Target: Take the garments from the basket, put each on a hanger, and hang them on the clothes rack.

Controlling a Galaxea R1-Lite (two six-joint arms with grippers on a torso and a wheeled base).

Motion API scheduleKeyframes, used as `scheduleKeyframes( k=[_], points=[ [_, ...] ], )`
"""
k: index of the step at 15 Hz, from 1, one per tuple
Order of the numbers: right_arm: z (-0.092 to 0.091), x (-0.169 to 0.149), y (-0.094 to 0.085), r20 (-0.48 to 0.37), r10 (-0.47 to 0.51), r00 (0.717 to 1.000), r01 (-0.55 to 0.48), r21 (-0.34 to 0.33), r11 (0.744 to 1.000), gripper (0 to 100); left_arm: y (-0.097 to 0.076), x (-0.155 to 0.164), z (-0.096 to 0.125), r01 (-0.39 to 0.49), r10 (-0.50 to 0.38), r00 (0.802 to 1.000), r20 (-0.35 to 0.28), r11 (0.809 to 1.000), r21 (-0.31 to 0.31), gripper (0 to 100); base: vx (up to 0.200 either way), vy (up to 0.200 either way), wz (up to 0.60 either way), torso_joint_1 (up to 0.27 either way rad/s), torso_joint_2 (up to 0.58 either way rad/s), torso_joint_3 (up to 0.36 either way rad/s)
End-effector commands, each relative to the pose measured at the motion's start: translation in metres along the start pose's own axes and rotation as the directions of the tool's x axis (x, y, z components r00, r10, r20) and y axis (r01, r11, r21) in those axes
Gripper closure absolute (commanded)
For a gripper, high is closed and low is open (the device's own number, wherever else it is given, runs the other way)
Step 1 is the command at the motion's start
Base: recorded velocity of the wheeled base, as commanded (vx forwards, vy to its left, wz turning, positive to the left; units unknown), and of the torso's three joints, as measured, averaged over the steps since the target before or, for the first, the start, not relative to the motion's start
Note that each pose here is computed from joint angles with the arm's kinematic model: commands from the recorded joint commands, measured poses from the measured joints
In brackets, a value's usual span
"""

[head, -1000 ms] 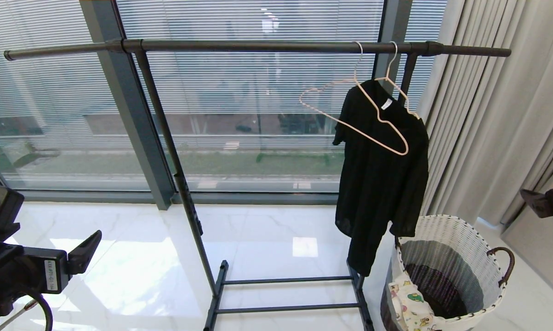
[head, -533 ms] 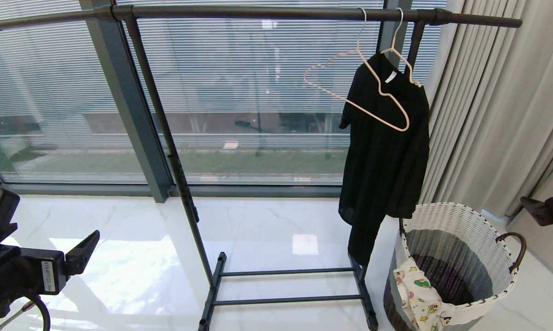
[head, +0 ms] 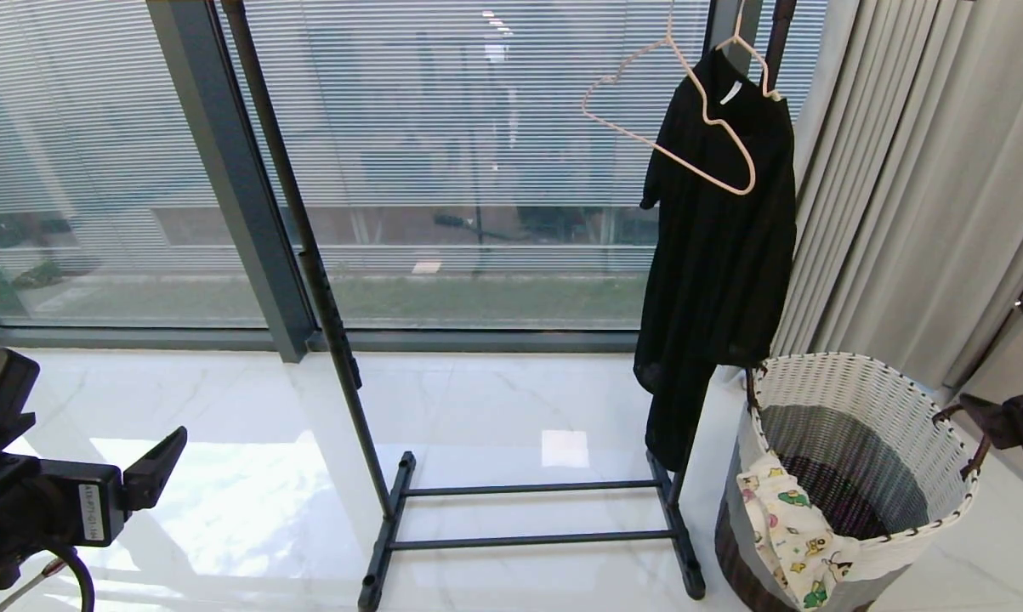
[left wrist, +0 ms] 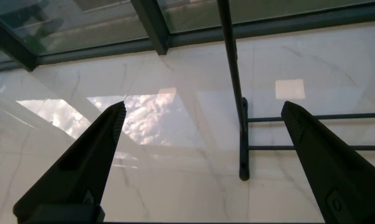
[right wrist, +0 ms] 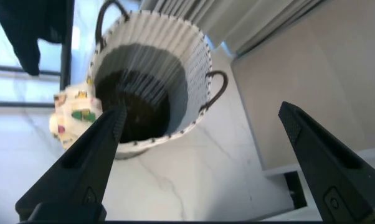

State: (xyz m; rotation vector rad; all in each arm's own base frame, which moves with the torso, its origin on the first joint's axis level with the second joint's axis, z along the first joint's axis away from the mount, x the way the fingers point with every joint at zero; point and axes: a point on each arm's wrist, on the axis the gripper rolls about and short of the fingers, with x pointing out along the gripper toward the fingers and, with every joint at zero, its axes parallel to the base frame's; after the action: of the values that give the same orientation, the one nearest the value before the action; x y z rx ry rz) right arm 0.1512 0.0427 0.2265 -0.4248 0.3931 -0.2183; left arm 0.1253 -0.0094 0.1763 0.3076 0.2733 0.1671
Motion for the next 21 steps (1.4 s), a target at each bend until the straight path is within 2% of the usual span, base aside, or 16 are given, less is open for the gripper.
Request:
scheduleKeyframes(
  k=[1, 3, 5, 9, 11, 13, 17, 19, 21],
  points=[
    [-0.021, -0.001, 0.004, -0.047, 0.007, 0.999, -0.009, -0.034, 0.999, 0, -0.001, 0.000, 0.001, 0.012, -0.012, 1.000, 0.005, 1.000, 0.003, 0, 0.000, 0.000, 0.00, -0.012, 0.06, 0.041],
    [-0.044, -0.001, 0.007, -0.104, 0.007, 0.995, -0.018, -0.111, 0.994, 0, -0.005, -0.001, 0.002, 0.042, -0.042, 0.999, 0.014, 0.999, 0.008, 0, 0.200, 0.000, 0.00, -0.002, 0.02, 0.022],
    [-0.058, -0.003, 0.009, -0.131, 0.022, 0.991, -0.041, -0.145, 0.989, 0, -0.008, -0.002, 0.002, 0.064, -0.064, 0.998, 0.022, 0.998, 0.014, 0, 0.200, 0.000, 0.00, -0.005, 0.01, 0.012],
    [-0.070, 0.001, 0.018, -0.174, 0.145, 0.974, -0.173, -0.163, 0.971, 0, -0.009, -0.002, 0.002, 0.069, -0.069, 0.997, 0.020, 0.997, 0.018, 0, 0.200, 0.000, 0.00, 0.006, 0.01, 0.004],
    [-0.075, 0.016, 0.031, -0.252, 0.198, 0.947, -0.250, -0.194, 0.949, 0, -0.009, -0.002, 0.002, 0.069, -0.069, 0.997, 0.019, 0.997, 0.019, 0, 0.100, 0.000, 0.00, -0.001, 0.00, 0.001],
    [-0.086, 0.040, 0.053, -0.353, 0.208, 0.912, -0.301, -0.232, 0.925, 0, -0.009, -0.002, 0.002, 0.069, -0.069, 0.997, 0.019, 0.997, 0.019, 0, 0.000, 0.000, 0.00, 0.000, 0.00, 0.000],
    [-0.129, 0.070, 0.101, -0.466, 0.234, 0.853, -0.402, -0.301, 0.865, 0, -0.008, -0.004, 0.000, 0.060, -0.061, 0.998, 0.016, 0.998, 0.018, 0, 0.000, 0.000, 0.00, 0.000, 0.00, 0.000],
    [-0.142, 0.095, 0.125, -0.481, 0.242, 0.843, -0.419, -0.305, 0.855, 0, -0.008, -0.003, 0.000, 0.052, -0.053, 0.998, 0.017, 0.999, 0.016, 0, 0.000, 0.000, 0.00, 0.000, 0.00, 0.000],
    [-0.151, 0.113, 0.143, -0.491, 0.248, 0.835, -0.432, -0.306, 0.849, 0, -0.008, -0.003, 0.000, 0.051, -0.051, 0.999, 0.012, 0.999, 0.017, 0, 0.000, 0.000, 0.00, 0.000, 0.00, 0.000]
  ],
)
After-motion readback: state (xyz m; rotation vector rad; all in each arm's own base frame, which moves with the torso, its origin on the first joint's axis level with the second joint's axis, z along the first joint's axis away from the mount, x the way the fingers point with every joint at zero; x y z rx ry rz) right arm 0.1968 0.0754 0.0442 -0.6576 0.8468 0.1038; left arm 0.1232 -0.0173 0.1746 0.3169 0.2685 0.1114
